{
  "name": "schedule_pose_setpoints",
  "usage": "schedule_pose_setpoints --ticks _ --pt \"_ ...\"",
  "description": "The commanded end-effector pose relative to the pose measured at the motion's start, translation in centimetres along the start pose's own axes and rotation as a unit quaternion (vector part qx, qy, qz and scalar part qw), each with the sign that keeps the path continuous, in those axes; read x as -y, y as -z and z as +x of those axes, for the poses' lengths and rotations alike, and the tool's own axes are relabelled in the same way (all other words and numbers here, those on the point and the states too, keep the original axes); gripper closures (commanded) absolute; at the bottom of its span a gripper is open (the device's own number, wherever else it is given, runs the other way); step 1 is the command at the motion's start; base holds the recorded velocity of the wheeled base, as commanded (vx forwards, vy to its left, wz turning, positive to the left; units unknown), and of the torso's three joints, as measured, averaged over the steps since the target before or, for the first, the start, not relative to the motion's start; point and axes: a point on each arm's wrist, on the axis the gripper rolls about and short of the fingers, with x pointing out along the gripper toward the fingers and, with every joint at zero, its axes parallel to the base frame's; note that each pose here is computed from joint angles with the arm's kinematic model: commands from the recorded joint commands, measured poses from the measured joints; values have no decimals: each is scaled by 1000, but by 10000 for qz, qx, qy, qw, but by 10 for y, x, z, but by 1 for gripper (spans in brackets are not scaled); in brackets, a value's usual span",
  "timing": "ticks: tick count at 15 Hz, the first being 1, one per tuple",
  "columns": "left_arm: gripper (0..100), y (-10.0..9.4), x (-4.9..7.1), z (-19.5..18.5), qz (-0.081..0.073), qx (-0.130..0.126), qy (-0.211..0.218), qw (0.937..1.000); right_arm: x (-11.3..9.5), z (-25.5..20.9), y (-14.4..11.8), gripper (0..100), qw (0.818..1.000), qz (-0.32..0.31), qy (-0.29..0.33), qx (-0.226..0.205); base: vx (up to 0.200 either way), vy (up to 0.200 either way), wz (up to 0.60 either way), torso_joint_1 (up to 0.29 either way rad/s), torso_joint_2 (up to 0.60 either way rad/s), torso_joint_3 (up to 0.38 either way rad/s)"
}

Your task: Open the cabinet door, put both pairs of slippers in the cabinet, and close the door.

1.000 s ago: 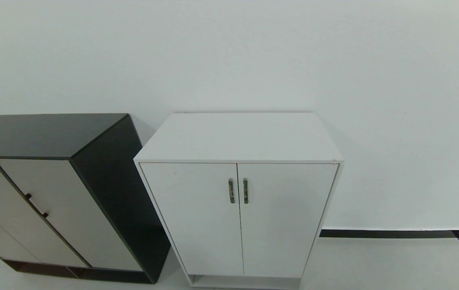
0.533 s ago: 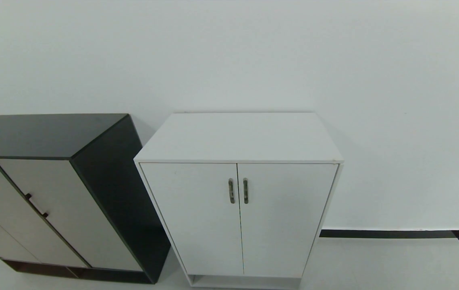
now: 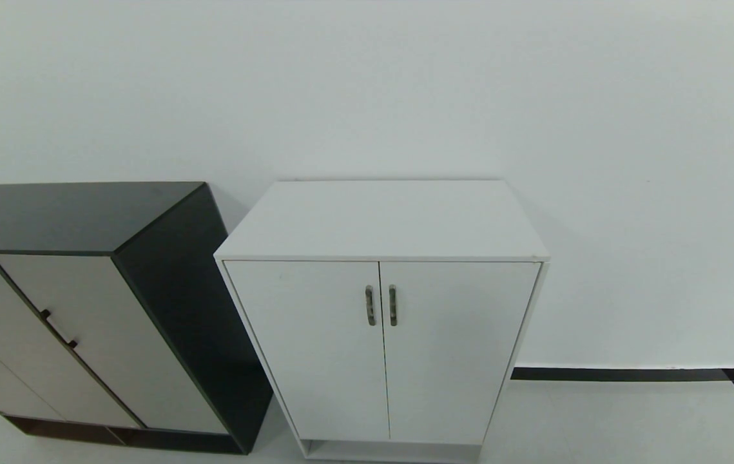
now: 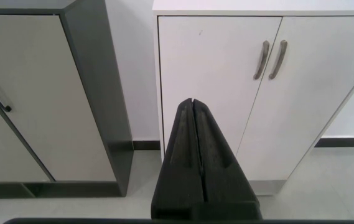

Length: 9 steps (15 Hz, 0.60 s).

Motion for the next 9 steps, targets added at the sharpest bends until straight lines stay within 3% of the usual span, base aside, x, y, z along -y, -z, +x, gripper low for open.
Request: schedule_pose_setpoints --ticks 1,3,7,9 --pt "100 0 0 0 -3 -1 0 10000 1 -7 2 100 9990 48 1 454 0 0 0 0 0 0" --pt "100 0 0 0 -3 -1 0 10000 1 -10 4 100 9977 70 5 667 0 0 0 0 0 0" --pt "100 0 0 0 -3 -1 0 10000 1 -10 4 100 9978 91 -12 659 0 0 0 0 0 0" --pt "100 0 0 0 -3 -1 0 10000 -1 -10 4 100 9969 62 -433 660 0 0 0 0 0 0"
